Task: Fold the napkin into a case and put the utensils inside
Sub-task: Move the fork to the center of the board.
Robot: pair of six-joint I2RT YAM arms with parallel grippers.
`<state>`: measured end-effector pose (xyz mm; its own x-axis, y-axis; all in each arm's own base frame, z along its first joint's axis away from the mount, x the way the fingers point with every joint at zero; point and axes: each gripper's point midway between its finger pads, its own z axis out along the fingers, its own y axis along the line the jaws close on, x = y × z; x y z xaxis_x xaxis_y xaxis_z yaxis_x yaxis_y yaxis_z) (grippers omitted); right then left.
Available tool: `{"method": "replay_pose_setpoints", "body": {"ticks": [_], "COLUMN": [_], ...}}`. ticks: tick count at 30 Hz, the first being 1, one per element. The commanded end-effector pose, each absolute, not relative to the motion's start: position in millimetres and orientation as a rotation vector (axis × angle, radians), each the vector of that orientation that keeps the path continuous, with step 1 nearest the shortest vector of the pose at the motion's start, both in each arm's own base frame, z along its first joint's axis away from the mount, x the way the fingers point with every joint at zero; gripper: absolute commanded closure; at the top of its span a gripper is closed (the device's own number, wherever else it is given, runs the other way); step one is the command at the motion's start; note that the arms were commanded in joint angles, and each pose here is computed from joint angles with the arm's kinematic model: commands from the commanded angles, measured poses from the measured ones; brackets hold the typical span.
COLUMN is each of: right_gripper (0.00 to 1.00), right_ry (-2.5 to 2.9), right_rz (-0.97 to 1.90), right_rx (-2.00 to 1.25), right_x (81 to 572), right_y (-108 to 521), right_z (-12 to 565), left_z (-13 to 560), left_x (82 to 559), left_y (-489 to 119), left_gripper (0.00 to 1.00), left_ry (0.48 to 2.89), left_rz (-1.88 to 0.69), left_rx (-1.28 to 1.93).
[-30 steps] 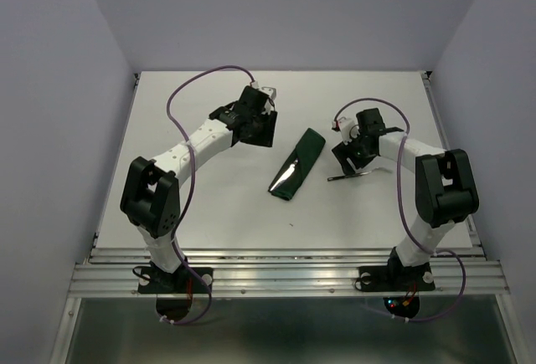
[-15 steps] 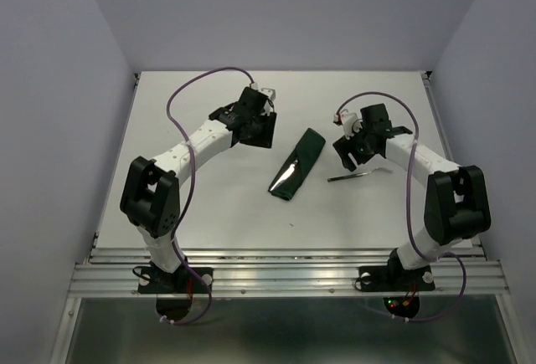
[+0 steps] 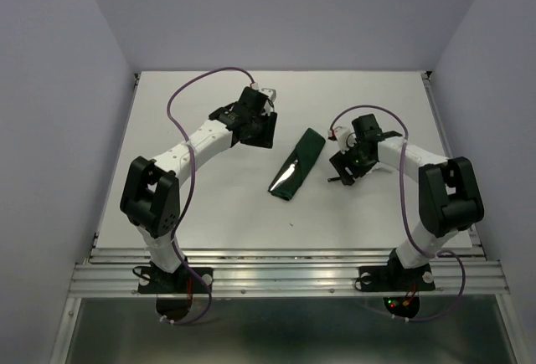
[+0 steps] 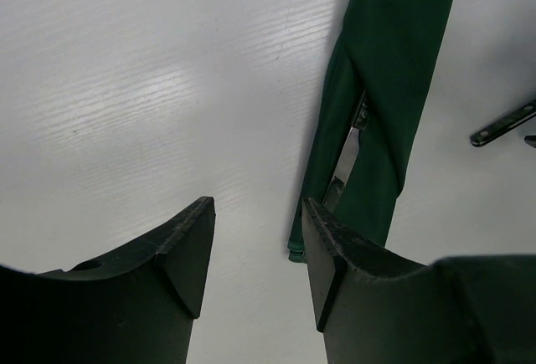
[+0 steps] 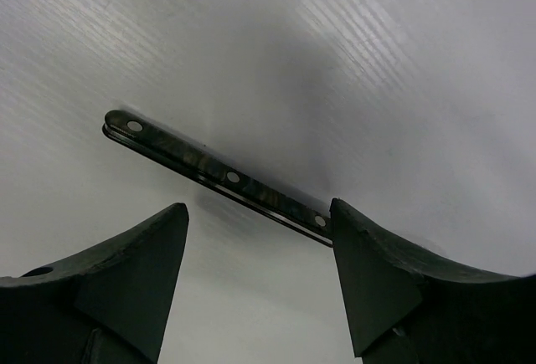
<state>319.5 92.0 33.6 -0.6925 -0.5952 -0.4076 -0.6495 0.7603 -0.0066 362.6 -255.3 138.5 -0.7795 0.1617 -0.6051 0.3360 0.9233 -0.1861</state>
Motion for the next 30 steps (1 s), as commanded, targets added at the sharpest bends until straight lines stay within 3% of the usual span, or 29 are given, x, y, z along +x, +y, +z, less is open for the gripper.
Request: {"method": "replay_pose_setpoints", "body": {"ticks": [1, 7, 20, 25, 30], "right_gripper": [0.27, 0.38, 0.83, 0.87, 0.96], "right_ry": [2.576, 2.586, 2.575, 2.655, 2.699], "right_rz": [0.185, 0.137, 0.231, 0.316, 0.687], "right_rx": [-0.974, -0.964, -0.859, -0.584, -0.269], "right_x": [321.4, 329.4, 343.7, 360.8, 366.4], "right_y": [94.7, 90.4, 107.6, 105.9, 120.3], "right_z": [34.5, 24.1, 31.7, 28.0, 23.9], "left_z": [145.9, 145.7, 144.3, 144.8, 146.1], "left_x": [364.1, 364.4, 362.0, 360.5, 359.0], "left_y": [-251.3, -252.2, -252.1, -251.3, -250.3], "left_gripper": [0.43, 0.43, 0.43, 0.43, 0.43], "left_ry": [2.445, 2.445, 2.447, 2.445, 2.441], "left_rz": [-0.377, -0.381, -0.385, -0.386, -0.388], "left_rx": [0.355, 0.357, 0.360, 0.363, 0.362]}}
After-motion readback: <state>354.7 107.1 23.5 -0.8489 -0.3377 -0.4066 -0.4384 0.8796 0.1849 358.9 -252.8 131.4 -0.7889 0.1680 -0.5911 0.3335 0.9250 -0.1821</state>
